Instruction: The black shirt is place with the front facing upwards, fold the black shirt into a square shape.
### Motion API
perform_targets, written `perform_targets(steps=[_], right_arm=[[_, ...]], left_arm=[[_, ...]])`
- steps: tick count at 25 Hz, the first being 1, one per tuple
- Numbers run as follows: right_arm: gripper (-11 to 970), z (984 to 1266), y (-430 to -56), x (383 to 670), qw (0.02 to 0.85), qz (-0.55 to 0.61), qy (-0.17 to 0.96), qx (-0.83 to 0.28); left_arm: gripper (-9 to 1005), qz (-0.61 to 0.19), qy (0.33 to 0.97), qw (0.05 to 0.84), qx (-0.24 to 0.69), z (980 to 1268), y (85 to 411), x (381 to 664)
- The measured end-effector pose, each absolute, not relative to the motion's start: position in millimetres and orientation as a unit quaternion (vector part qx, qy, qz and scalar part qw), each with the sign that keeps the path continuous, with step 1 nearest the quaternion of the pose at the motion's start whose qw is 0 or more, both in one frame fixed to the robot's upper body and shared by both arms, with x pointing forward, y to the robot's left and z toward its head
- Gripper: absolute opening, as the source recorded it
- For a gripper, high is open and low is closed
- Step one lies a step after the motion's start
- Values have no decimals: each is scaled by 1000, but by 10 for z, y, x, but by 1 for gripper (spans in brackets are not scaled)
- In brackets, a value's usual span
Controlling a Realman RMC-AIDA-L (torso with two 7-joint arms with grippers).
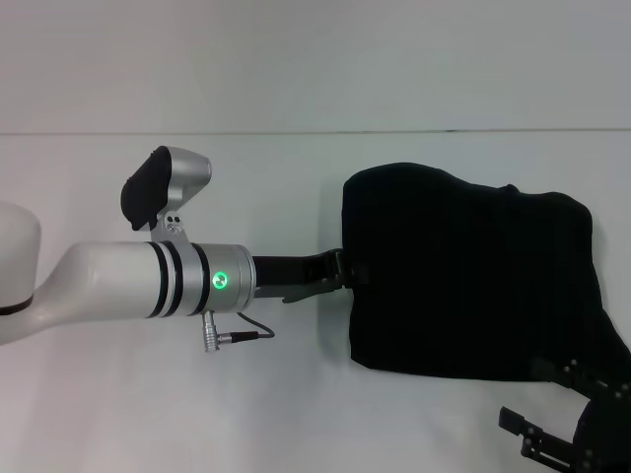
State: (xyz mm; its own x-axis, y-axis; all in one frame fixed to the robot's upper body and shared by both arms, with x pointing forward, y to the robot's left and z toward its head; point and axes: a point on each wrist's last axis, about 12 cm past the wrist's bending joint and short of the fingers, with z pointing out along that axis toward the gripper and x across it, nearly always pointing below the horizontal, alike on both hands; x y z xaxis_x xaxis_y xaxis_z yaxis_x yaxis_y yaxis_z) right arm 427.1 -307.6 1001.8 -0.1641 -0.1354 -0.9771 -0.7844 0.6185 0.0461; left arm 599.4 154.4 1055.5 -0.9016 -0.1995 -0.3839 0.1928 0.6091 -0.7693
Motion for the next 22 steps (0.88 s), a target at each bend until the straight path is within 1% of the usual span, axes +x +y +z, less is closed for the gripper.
perform_targets(steps=[4,9,22], right_arm=[[779,10022,-3078,4276,559,290,705,-325],[779,10037,-3101,4294,568,284,705,-315],[778,10104,-3153,4390,596,267,699,-292]], left_arm=[[48,-441,869,224,4,10542,1535,5986],[45,-441,869,223,3,10527,1547,5973],[39,-447,860,242,-38,10454,1870,5874]])
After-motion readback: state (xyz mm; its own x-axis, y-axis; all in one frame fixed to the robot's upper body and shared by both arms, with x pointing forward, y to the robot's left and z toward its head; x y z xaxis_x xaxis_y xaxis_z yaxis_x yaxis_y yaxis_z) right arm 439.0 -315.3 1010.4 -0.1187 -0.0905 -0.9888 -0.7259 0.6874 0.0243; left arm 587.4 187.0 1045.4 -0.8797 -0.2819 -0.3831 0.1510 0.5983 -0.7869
